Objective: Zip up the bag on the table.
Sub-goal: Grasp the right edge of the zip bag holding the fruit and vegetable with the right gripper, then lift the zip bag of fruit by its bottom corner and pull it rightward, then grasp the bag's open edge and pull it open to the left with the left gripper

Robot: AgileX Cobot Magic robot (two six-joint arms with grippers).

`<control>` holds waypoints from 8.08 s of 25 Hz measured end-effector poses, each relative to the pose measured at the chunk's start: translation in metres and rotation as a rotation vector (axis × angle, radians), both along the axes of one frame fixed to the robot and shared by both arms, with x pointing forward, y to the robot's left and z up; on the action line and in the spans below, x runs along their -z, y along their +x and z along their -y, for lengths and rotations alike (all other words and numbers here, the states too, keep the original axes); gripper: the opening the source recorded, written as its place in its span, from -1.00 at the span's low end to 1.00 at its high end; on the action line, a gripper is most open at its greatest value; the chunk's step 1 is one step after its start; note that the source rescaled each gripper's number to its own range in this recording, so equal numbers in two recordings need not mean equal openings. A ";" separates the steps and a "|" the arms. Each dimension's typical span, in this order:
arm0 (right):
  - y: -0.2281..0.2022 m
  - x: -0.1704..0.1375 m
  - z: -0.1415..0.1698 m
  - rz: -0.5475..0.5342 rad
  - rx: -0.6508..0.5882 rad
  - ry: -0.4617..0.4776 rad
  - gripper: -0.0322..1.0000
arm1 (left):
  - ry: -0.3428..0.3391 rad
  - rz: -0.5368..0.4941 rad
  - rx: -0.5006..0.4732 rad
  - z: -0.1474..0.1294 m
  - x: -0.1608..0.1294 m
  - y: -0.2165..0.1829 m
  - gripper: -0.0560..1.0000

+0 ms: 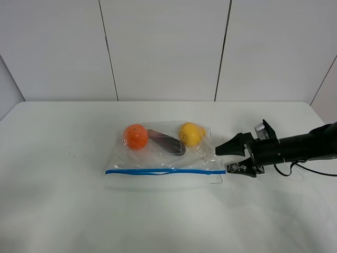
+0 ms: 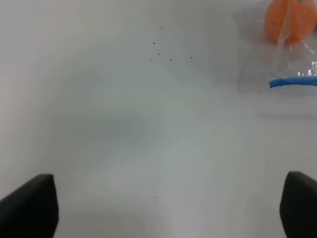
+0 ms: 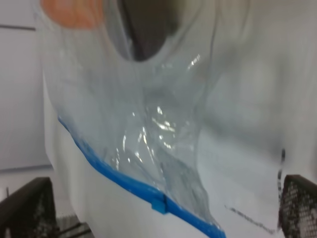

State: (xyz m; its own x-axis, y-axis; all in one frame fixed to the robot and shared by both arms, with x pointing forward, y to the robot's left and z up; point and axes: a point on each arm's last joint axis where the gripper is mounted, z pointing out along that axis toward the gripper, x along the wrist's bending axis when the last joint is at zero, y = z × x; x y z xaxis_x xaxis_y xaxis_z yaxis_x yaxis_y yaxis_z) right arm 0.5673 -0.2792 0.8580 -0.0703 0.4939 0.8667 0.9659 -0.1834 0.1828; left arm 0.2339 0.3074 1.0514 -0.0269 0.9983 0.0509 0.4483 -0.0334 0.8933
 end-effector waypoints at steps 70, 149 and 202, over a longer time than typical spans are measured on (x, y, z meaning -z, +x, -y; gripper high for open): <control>-0.001 -0.008 -0.040 -0.043 -0.047 0.108 -0.94 | 0.000 0.000 0.000 0.000 0.000 0.000 1.00; -0.008 -0.070 -0.041 0.032 -0.081 0.105 -0.94 | 0.768 -0.046 0.574 0.088 -0.133 0.181 0.90; -0.011 -0.068 -0.041 0.003 -0.111 0.087 -0.94 | 1.129 0.174 1.125 0.357 0.120 0.180 0.73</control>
State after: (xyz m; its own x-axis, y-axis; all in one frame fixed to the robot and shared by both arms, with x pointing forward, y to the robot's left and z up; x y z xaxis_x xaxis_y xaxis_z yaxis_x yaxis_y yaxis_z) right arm 0.5560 -0.2384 0.9262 -0.1233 0.4062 0.9054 0.9806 -0.0903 0.1741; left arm 0.4140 -0.0496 0.9315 0.5773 -0.0311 0.8159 -0.3582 -0.9076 0.2189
